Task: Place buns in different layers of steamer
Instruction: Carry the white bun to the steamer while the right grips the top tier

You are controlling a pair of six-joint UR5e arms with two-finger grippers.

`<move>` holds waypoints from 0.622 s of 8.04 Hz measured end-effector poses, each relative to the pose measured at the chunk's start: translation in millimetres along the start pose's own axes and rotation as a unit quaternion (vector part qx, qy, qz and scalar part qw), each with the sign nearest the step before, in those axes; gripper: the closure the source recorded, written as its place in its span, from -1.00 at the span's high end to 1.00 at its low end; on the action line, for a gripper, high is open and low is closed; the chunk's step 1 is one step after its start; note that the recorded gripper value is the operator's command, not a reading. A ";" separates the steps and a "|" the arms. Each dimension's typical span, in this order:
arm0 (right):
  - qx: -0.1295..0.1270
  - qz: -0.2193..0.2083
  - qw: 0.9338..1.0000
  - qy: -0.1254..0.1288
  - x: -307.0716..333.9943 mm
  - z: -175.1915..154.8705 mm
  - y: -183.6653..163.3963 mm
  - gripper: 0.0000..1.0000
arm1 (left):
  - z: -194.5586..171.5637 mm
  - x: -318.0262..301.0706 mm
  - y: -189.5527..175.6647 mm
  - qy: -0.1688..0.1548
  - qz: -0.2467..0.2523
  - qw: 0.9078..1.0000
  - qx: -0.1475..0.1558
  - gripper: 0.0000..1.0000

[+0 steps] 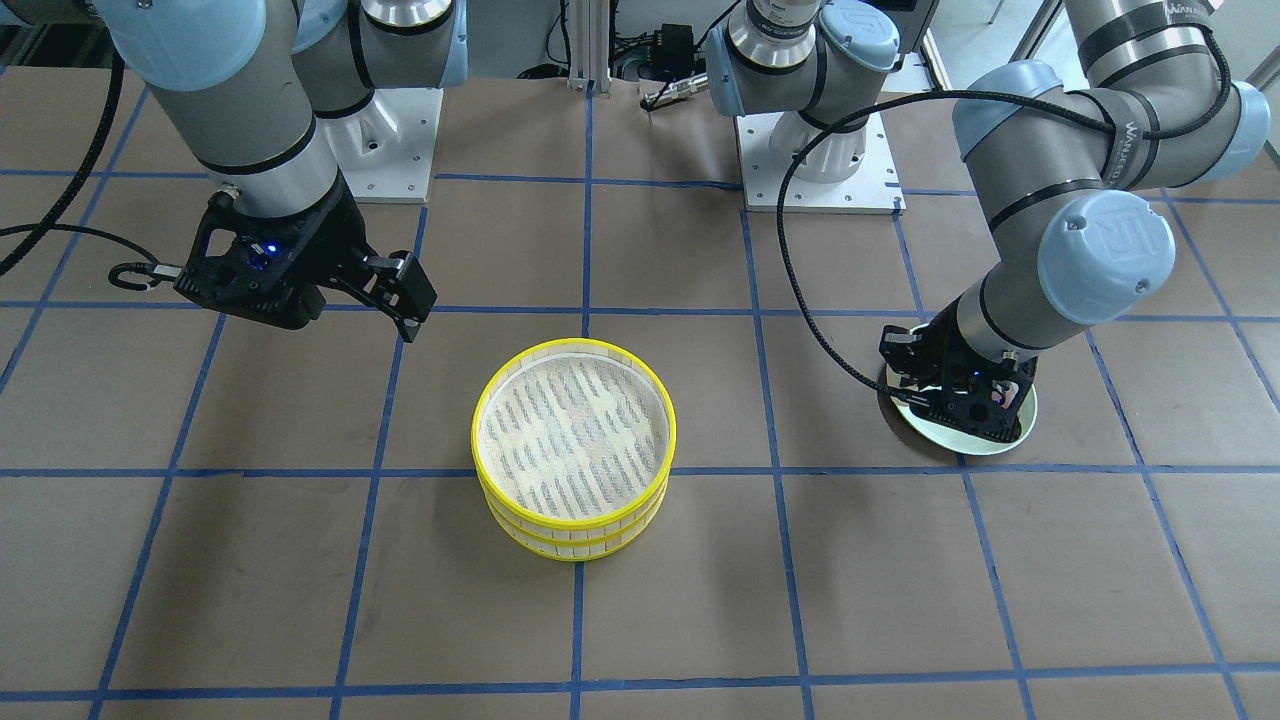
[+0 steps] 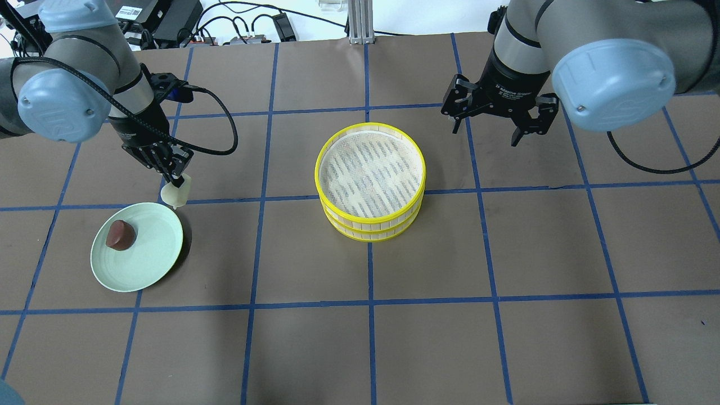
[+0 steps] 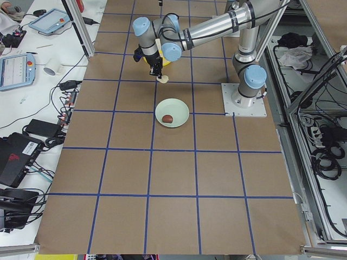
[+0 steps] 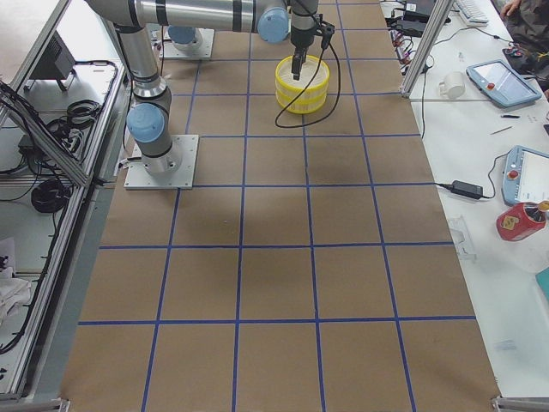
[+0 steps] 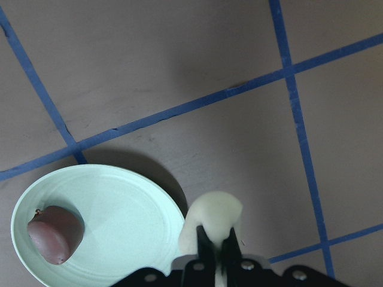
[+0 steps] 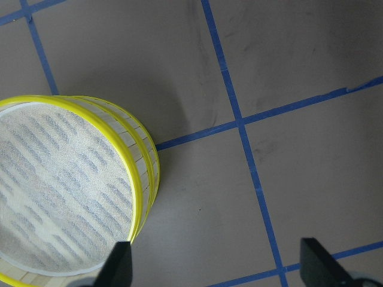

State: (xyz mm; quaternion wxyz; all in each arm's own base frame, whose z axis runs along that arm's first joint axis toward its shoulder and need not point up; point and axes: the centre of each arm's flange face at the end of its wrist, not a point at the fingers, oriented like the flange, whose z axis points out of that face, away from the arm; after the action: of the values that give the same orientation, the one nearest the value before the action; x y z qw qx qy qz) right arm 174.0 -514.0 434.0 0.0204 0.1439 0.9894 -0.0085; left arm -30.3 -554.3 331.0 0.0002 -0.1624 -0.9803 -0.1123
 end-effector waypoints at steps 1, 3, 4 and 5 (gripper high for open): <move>-0.003 0.000 1.000 0.000 -2.1 8.6 -4.6 1.00 | -0.3 3.4 -0.9 0.001 0.002 1.000 0.001 -1.00; -0.015 -0.004 1.000 -0.008 -20.5 61.3 -24.3 1.00 | -4.2 13.1 -1.9 0.002 0.003 1.000 0.006 -1.00; -0.017 -0.008 1.000 -0.011 -37.4 87.6 -26.1 1.00 | -7.4 16.3 -0.7 0.000 0.004 1.000 0.009 -1.00; -0.019 -0.010 1.000 -0.011 -50.0 110.3 -27.3 0.90 | -8.7 18.8 -0.3 0.000 0.004 1.000 0.010 -1.00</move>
State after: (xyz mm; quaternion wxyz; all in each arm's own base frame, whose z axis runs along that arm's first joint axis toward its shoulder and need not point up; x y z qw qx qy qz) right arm 218.3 -556.9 326.2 0.0334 0.1335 0.9905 0.0084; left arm -48.5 -550.5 340.1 0.0025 -0.1666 -0.9807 -0.1026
